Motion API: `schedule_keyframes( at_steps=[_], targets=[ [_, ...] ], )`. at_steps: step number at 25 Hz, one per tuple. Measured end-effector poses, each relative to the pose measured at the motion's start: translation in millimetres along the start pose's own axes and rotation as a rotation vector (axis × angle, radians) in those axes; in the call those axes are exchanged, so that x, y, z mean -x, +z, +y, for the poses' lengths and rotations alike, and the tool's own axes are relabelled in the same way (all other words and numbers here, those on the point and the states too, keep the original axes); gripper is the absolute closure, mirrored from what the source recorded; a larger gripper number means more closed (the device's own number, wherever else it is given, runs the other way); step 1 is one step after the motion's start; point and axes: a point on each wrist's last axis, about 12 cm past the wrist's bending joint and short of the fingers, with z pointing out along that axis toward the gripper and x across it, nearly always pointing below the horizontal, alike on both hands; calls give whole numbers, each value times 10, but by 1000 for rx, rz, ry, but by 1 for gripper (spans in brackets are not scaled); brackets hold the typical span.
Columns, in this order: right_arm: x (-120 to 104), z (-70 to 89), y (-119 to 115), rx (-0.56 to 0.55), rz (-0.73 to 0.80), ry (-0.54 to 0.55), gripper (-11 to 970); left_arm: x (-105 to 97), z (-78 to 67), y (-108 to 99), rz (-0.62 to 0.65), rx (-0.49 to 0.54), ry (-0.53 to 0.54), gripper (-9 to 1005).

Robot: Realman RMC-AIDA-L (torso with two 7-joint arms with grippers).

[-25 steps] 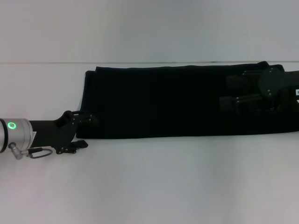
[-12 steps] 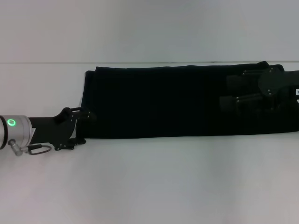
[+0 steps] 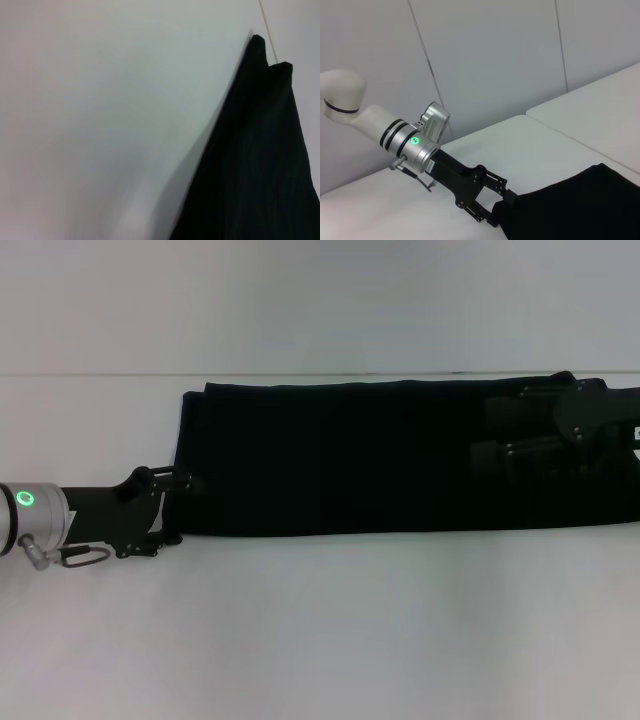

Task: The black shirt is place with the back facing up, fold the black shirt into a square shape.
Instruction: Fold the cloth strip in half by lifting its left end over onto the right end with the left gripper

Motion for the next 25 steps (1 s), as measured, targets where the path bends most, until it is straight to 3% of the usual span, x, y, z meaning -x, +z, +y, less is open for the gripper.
schedule_keyframes(
  at_steps=[25],
  targets=[
    [1, 1, -8, 1, 0, 0, 59, 35, -87, 54, -21, 22, 58, 242]
  ],
)
